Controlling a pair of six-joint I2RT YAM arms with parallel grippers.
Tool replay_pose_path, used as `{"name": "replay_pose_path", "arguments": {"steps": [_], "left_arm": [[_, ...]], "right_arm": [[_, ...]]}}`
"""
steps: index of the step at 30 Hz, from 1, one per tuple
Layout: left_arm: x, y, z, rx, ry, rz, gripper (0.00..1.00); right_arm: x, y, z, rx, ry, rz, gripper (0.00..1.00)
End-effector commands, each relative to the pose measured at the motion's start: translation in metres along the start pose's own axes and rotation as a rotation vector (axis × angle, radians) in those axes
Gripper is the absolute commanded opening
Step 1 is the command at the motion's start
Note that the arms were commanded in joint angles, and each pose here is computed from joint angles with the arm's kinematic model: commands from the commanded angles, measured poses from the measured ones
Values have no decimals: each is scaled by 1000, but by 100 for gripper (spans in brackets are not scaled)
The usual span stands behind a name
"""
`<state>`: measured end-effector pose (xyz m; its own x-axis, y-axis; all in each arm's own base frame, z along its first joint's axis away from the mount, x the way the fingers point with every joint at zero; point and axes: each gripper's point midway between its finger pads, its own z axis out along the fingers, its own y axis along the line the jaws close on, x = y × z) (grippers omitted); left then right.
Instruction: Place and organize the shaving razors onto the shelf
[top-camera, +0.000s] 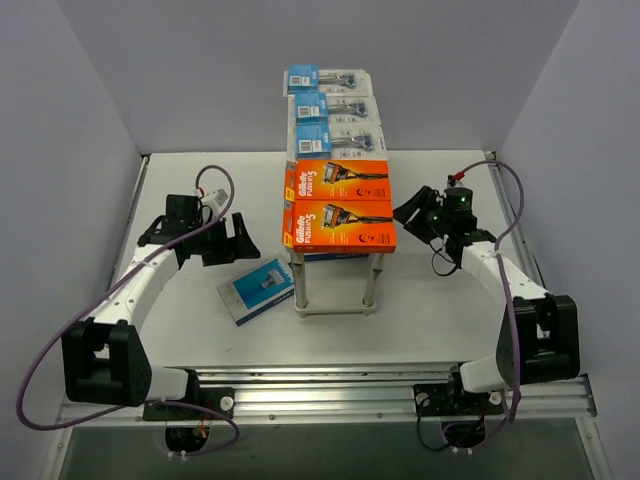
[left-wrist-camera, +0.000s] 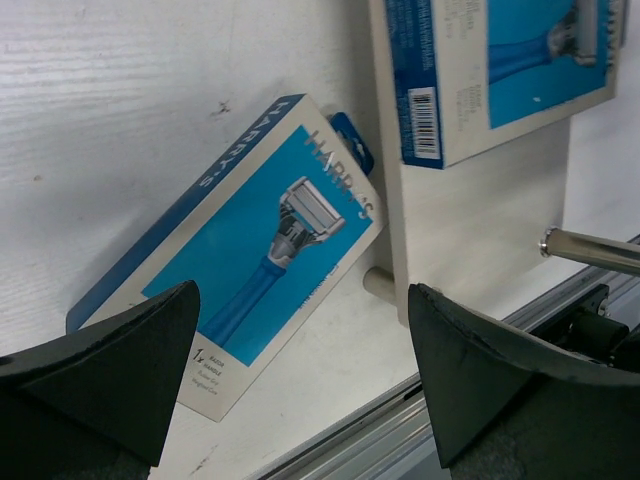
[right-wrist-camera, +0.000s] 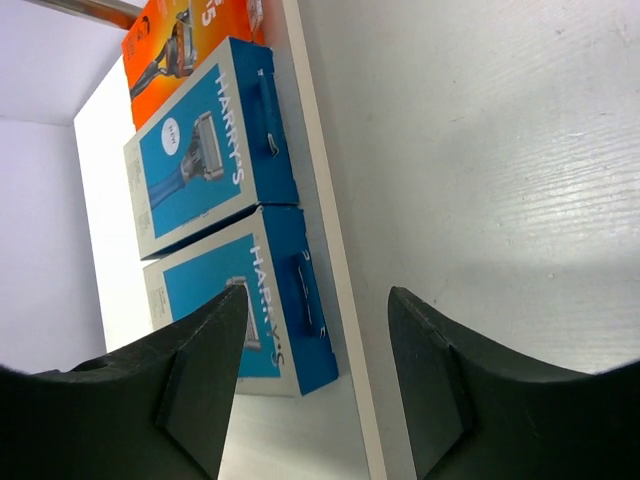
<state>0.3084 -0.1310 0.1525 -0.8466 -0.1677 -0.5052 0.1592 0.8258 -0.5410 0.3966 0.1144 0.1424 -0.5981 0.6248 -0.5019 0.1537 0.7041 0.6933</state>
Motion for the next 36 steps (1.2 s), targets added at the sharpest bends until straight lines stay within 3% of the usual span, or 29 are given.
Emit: {"name": "replay_pose_path", "arguments": {"steps": [1, 12, 21, 30, 36], "left_arm": [[-3, 19, 7, -87, 40, -14, 94], [12, 47, 24, -200, 117, -39, 94], [33, 75, 46, -287, 242, -73, 94], [46, 90, 62, -325, 319, -82, 94], [48, 119, 62, -452, 352, -101, 94]], "right_arm": [[-10, 13, -19, -42, -5, -35, 54], [12, -21, -39, -52, 63, -46, 56], [4, -55, -49, -77, 79, 11, 56], [7, -56, -45, -112, 91, 29, 56], [10, -58, -43, -117, 95, 36, 56]]}}
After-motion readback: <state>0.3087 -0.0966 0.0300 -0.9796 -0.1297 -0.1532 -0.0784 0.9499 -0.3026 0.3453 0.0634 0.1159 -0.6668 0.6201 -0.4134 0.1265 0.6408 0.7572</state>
